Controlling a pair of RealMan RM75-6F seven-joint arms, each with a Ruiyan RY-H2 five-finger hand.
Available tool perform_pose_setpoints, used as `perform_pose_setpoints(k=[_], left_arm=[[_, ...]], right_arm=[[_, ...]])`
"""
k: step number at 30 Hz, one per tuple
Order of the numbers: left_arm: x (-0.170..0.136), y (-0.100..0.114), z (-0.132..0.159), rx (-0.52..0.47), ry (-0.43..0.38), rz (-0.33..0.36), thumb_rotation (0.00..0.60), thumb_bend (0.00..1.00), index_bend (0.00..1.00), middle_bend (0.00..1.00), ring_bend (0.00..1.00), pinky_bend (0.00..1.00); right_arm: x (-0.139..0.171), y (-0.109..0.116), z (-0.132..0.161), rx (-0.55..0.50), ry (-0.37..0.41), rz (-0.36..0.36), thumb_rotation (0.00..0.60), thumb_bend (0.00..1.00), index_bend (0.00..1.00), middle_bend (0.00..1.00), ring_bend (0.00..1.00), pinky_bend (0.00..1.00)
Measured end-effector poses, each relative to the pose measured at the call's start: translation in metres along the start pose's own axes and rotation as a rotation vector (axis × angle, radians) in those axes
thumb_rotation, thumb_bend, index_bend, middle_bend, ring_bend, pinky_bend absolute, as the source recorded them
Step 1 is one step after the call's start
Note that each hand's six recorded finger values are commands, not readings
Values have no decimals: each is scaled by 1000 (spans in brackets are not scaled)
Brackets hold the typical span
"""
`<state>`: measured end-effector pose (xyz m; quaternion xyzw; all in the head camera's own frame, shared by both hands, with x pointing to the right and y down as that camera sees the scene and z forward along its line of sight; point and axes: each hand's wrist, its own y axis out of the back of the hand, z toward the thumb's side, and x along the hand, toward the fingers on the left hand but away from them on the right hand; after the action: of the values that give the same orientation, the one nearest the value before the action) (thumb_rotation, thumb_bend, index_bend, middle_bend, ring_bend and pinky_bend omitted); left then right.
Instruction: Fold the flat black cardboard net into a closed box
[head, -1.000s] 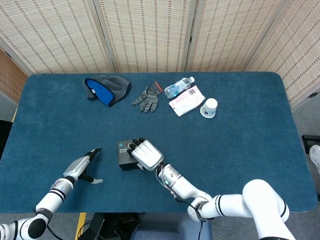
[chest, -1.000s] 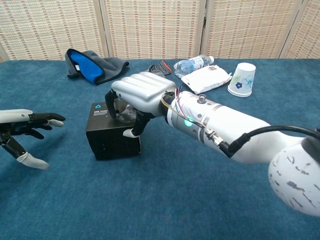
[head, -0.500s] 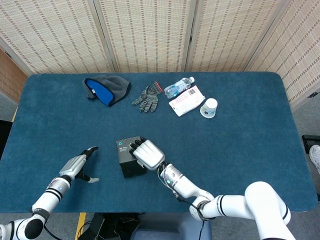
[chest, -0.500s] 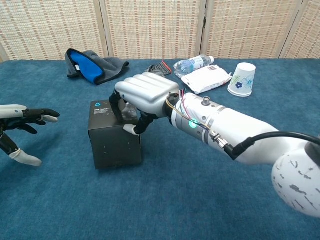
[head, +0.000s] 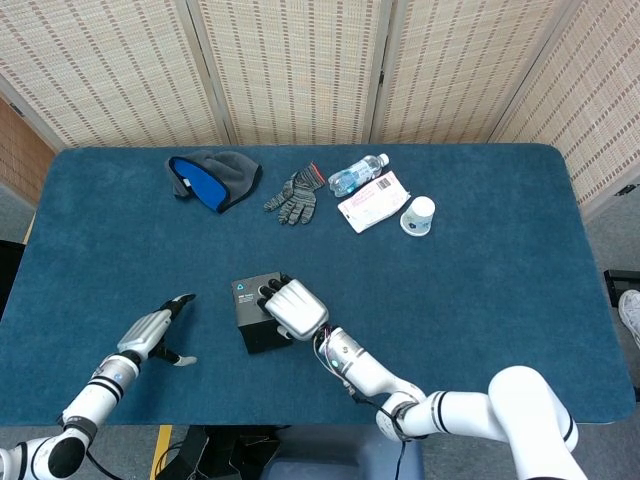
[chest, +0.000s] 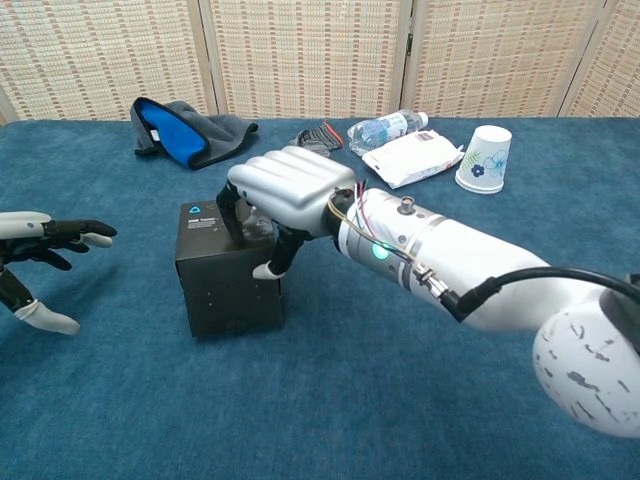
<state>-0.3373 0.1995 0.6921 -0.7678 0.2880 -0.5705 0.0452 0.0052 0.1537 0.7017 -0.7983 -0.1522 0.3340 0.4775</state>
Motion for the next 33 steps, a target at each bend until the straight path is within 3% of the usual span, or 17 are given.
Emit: perform_pose_setpoints(k=[24, 33], left_arm=[[-9, 17, -5, -51, -2, 20, 600, 24, 0, 0, 0, 113], [-11, 20, -6, -61, -4, 28, 600, 24, 0, 0, 0, 113]], right_arm=[[-3, 0, -5, 186, 27, -81, 600, 256, 567, 506, 440, 525], [-5, -1, -7, 233, 32, -104, 600, 256, 567, 509, 445, 538]])
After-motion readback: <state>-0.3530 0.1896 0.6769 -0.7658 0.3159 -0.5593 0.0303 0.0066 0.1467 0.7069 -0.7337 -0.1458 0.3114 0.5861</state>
